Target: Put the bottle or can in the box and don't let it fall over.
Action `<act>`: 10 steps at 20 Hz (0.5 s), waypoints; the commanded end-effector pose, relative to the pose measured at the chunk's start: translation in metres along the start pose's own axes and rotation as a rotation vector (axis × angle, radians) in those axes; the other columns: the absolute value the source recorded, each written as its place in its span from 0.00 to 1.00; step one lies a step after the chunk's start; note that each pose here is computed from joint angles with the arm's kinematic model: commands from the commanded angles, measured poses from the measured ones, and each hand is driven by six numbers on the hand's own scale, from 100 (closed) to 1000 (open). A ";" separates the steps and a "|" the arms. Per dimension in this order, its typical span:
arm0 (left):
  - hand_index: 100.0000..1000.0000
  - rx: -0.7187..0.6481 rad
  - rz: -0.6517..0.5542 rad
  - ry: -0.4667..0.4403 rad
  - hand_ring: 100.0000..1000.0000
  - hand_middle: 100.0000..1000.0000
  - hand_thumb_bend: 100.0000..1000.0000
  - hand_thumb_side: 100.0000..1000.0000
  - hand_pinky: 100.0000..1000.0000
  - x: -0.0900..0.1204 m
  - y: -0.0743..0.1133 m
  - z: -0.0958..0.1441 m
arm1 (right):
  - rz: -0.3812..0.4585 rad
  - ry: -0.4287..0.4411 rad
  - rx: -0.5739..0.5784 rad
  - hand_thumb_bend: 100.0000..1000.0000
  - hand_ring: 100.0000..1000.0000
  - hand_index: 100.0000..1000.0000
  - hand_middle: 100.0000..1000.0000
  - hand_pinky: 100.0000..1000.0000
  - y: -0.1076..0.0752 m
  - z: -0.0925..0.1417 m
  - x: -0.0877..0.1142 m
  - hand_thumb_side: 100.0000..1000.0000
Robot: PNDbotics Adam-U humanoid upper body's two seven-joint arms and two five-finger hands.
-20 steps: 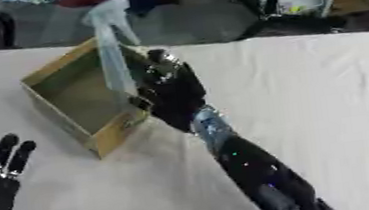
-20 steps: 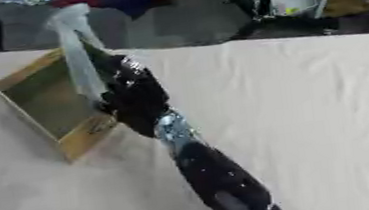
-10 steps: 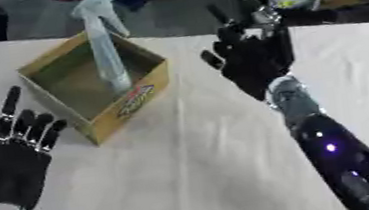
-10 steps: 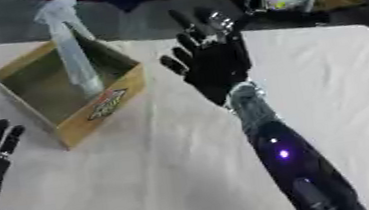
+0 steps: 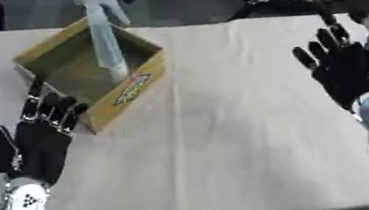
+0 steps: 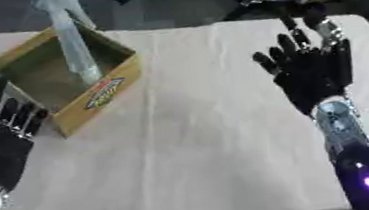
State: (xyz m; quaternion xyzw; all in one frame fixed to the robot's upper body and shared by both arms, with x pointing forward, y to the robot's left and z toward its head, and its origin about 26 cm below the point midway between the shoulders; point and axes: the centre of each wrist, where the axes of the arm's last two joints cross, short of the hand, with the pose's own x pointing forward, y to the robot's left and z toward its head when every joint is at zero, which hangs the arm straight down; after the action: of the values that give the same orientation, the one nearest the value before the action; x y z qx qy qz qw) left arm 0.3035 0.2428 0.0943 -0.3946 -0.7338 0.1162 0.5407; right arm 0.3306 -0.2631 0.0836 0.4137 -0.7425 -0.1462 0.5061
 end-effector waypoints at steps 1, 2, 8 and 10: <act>1.00 -0.006 -0.028 -0.005 0.51 0.33 0.34 0.82 0.55 0.006 0.000 0.000 | 0.071 -0.062 -0.019 0.00 0.13 1.00 0.14 0.46 0.006 0.008 0.008 0.41; 1.00 -0.003 -0.031 -0.003 0.51 0.33 0.34 0.82 0.55 0.006 0.001 0.001 | 0.073 -0.067 -0.040 0.00 0.13 1.00 0.14 0.45 0.005 0.012 0.007 0.41; 1.00 0.001 -0.040 -0.006 0.52 0.34 0.33 0.83 0.56 0.006 0.001 0.003 | 0.059 -0.083 -0.110 0.00 0.15 1.00 0.16 0.46 0.002 0.028 0.001 0.41; 1.00 -0.005 -0.042 -0.012 0.52 0.34 0.34 0.84 0.56 0.007 0.000 0.002 | 0.059 -0.086 -0.111 0.00 0.15 1.00 0.15 0.46 0.003 0.028 0.001 0.41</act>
State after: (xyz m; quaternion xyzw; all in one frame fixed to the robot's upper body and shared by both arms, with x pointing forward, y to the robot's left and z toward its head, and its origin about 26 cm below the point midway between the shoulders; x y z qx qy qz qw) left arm 0.3002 0.2450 0.0892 -0.3826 -0.7345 0.1163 0.5482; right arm 0.3043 -0.2658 0.0633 0.3589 -0.7559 -0.1968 0.5109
